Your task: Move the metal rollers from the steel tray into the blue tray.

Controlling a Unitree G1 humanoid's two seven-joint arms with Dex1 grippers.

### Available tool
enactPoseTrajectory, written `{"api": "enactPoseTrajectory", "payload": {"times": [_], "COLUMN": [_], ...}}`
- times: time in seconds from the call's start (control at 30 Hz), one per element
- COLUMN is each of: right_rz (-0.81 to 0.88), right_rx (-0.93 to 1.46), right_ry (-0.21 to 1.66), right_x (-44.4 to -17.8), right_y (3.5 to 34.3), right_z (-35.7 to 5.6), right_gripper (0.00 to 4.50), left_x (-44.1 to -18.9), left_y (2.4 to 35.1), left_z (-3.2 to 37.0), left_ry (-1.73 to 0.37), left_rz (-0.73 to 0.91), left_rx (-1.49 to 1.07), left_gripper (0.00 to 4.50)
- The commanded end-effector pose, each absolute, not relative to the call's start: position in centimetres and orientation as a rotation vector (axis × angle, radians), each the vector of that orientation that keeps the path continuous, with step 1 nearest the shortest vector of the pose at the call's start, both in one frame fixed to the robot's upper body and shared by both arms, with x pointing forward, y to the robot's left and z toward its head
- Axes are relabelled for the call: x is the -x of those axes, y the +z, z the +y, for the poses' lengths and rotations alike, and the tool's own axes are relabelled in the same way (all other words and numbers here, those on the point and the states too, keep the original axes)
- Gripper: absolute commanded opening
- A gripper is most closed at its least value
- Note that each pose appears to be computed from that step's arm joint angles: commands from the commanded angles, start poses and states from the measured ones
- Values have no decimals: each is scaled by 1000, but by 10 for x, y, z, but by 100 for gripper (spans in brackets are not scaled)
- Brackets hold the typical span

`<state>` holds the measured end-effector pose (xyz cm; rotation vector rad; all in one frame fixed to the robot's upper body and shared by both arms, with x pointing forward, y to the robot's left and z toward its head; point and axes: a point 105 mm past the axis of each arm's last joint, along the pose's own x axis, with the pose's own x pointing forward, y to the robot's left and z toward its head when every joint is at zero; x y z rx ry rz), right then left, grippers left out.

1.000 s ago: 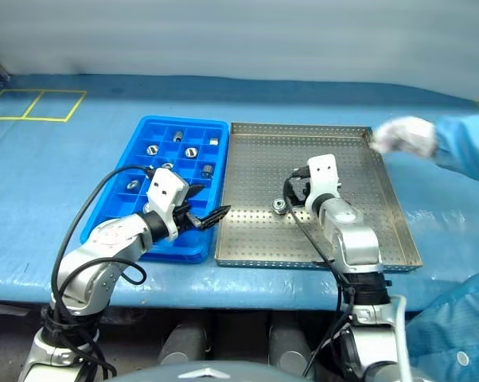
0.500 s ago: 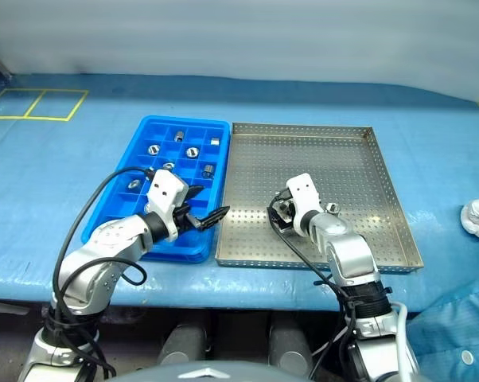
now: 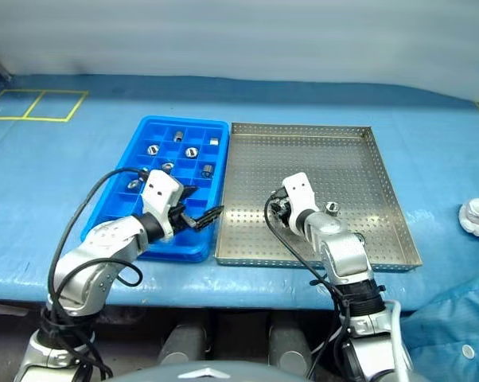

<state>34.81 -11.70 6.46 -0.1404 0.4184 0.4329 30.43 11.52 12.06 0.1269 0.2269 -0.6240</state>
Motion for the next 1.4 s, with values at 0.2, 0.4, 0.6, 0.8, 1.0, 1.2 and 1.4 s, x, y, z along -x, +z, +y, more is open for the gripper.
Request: {"api": "enactPoseTrajectory", "payload": {"times": [0.2,0.4,0.6,0.8,1.0,1.2,1.4], "right_rz": [113,8,71,92,128,79,19], "right_rx": [114,130,117,96,111,140,106], "right_ry": [778,941,1009,1007,983,907,877], "right_x": [-340,-346,-364,-376,-385,-396,-395], "right_y": [151,168,153,147,136,139,154], "right_z": [-29,22,56,75,77,64,51], "right_gripper": [183,183,183,183,183,370,370], "left_x": [-290,-274,-257,-251,-250,-254,-260], "left_y": [163,155,140,134,133,131,131], "left_z": [169,196,197,191,189,186,177], "left_ry": [-483,-363,-315,-300,-296,-318,-365], "left_rz": [180,242,274,281,280,287,282], "left_rx": [-227,-263,-222,-202,-193,-189,-191], "left_gripper": [449,449,449,449,449,449,449]}}
